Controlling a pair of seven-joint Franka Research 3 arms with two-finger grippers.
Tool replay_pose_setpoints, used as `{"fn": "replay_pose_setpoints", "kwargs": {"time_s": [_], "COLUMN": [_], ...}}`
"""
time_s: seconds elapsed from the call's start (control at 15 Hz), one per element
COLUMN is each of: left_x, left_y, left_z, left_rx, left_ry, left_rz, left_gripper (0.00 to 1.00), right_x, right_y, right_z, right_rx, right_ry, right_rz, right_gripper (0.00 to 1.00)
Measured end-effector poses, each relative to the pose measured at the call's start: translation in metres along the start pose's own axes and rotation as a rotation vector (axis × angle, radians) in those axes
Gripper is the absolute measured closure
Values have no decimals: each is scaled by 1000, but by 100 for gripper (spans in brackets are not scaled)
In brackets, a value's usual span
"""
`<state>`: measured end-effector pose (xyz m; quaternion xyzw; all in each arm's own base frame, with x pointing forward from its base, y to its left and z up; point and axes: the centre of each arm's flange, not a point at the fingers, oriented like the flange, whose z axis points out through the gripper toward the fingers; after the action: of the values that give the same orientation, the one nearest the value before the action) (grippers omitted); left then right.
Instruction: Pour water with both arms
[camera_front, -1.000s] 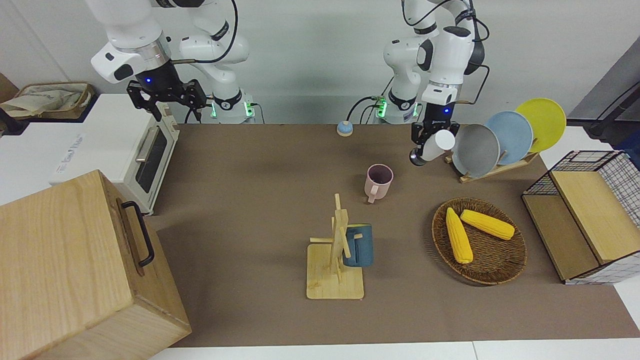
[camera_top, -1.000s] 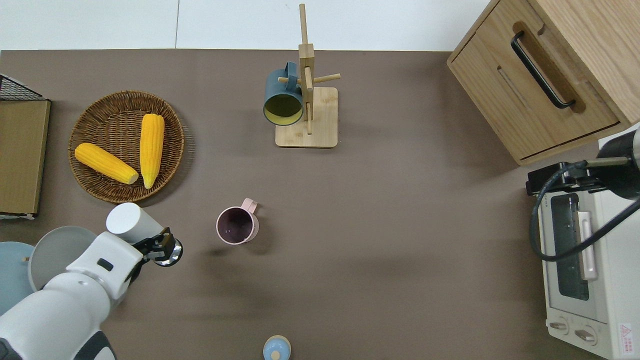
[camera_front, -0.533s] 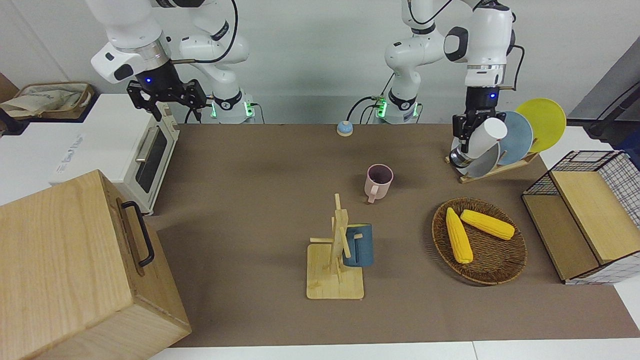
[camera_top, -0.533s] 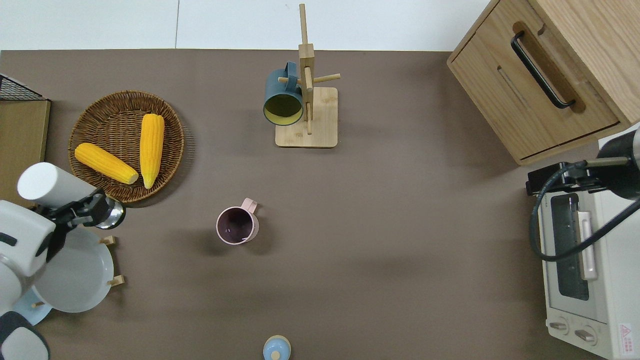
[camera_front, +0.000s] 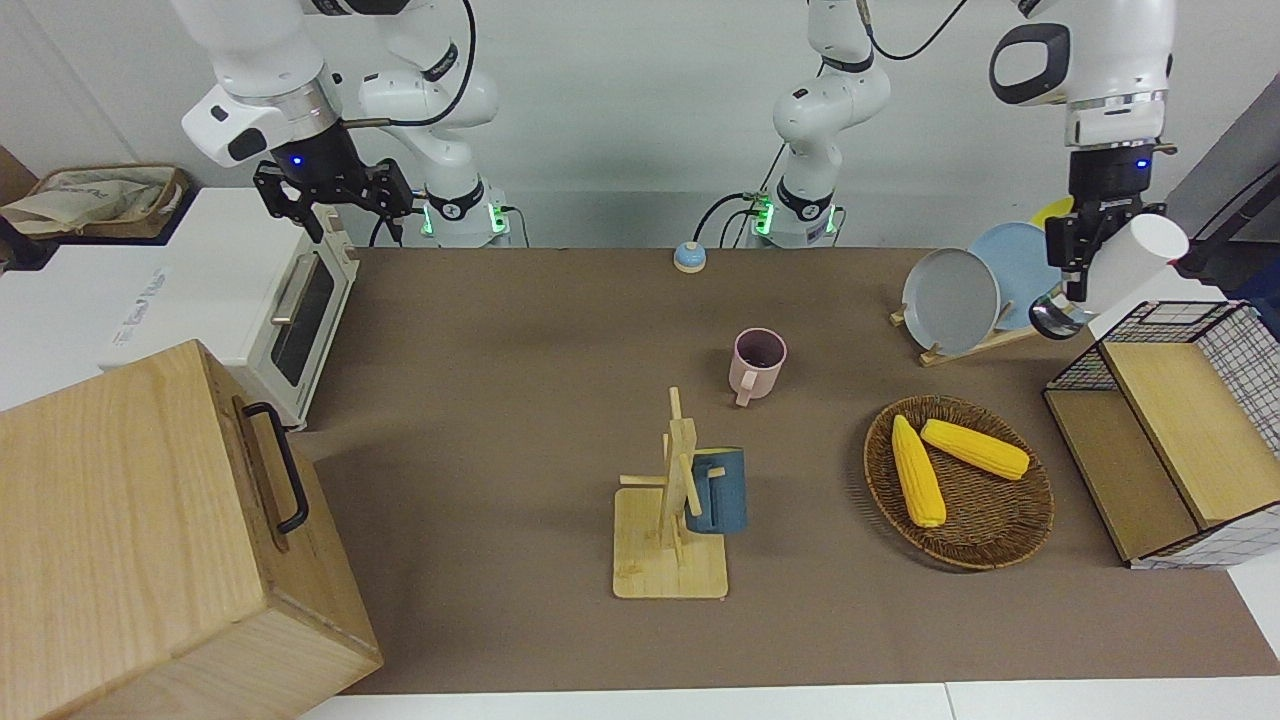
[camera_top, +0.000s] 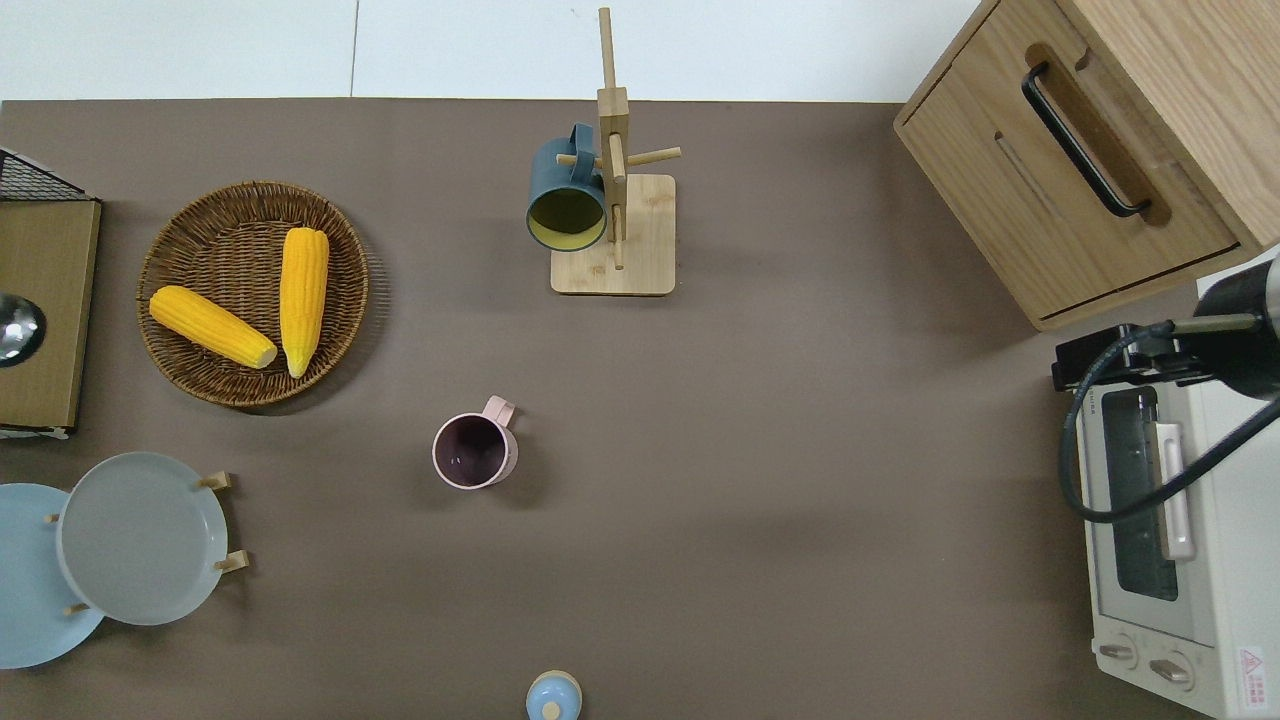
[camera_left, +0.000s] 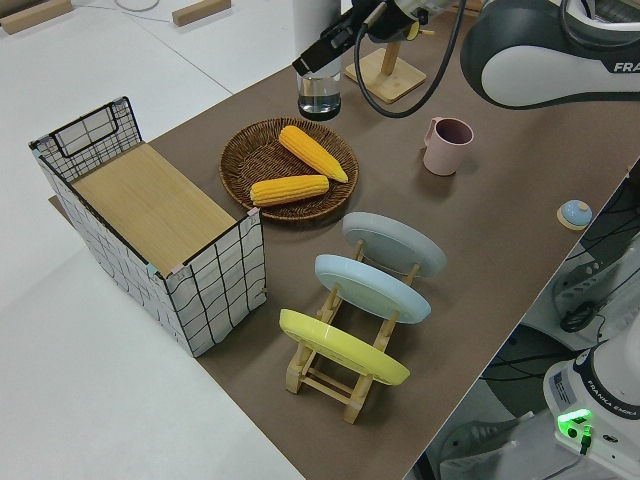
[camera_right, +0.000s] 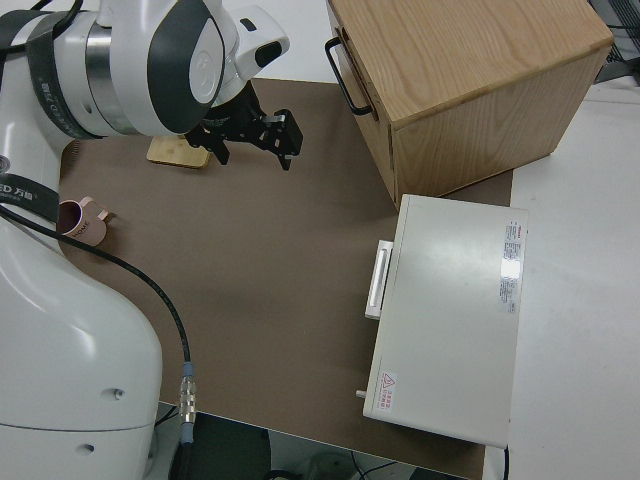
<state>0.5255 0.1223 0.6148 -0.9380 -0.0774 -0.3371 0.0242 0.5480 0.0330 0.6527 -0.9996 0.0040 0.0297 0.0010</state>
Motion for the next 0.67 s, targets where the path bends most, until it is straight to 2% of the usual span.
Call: {"fn": "replay_pose_setpoints", "kwargs": {"time_s": [0.13,0.33,0.53,0.67], "left_x": [21,35,42,42], "left_y": [-28,-76,-118,-144], "left_z": [8,34,59,76], "left_rx": [7,23,34,21], "left_ry": [1,-9,-12,13], "left_rz": [10,28,55,67], "left_gripper": [37,37,37,37], "right_x": [0,0,0,0], "right_y": [0,0,0,0], "right_z": [0,0,0,0], "right_rx": [0,0,0,0], "right_ry": [0,0,0,0], "right_rz": [0,0,0,0], "right_gripper": [0,0,0,0]}}
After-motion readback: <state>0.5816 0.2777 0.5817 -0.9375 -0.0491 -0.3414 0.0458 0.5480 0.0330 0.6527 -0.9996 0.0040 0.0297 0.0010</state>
